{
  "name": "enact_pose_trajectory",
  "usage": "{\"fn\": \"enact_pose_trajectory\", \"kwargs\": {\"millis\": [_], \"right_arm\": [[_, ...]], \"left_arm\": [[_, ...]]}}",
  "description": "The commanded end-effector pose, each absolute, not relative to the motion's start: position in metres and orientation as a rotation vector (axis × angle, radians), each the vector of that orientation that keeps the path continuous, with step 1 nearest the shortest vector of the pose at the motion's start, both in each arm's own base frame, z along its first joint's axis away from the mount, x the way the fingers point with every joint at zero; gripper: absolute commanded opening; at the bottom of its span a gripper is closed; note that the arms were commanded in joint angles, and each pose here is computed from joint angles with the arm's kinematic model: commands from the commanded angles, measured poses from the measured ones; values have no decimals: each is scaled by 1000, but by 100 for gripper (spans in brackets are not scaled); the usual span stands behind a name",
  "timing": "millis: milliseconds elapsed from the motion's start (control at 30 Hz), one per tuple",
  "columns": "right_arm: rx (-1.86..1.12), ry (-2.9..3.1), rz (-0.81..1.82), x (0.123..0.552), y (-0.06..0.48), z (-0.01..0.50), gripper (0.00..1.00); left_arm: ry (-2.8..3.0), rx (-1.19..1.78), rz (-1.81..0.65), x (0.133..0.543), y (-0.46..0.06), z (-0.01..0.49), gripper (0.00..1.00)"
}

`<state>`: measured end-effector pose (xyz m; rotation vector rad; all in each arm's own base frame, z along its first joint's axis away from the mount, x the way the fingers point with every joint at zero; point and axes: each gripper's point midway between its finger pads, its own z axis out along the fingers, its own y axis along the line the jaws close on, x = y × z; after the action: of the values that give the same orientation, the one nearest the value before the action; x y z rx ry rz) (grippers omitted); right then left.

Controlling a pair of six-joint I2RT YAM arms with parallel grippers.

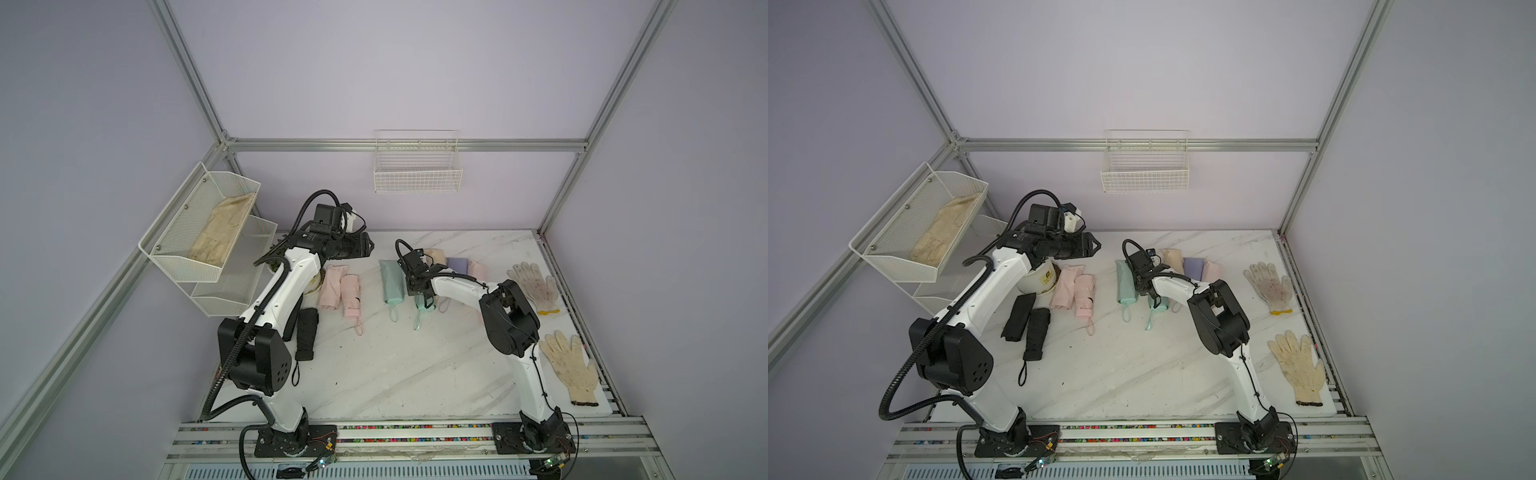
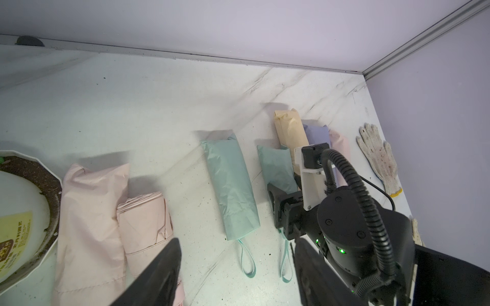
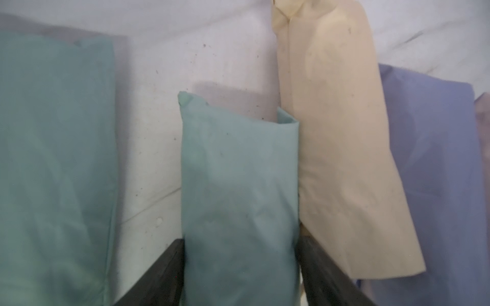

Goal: Take umbrellas out of sleeves
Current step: Adjust the umbrella at the center of the board, then move the umbrella to the center of the board.

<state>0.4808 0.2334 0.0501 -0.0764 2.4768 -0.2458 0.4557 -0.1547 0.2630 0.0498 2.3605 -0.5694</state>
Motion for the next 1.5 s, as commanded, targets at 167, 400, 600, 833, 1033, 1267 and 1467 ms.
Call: {"fn": "enact_pose_trajectory", "kwargs": {"millis": [167, 400, 600, 833, 1033, 1267, 1467], "right_arm": [[-127, 2453, 35, 478, 255, 94, 71], [-207, 2447, 420, 464, 317, 113, 77], [-249, 2530, 373, 459, 346, 78, 82], [-230, 2570, 216, 462, 350, 40, 85], [-274, 2548, 48, 448, 347, 31, 77], [-353, 2537, -8, 418, 344, 33, 51], [-443, 2572, -21, 363, 326, 35, 42]], "left_arm": [[2340, 54, -583, 456, -154, 265, 67], [2344, 55, -592, 456, -155, 265, 67], [2340, 55, -590, 456, -155, 266, 67], [2340, 55, -595, 456, -155, 266, 67], [2336, 55, -603, 455, -156, 268, 67], [2341, 53, -604, 456, -156, 266, 67], [2362, 47, -625, 457, -159, 257, 67]]}}
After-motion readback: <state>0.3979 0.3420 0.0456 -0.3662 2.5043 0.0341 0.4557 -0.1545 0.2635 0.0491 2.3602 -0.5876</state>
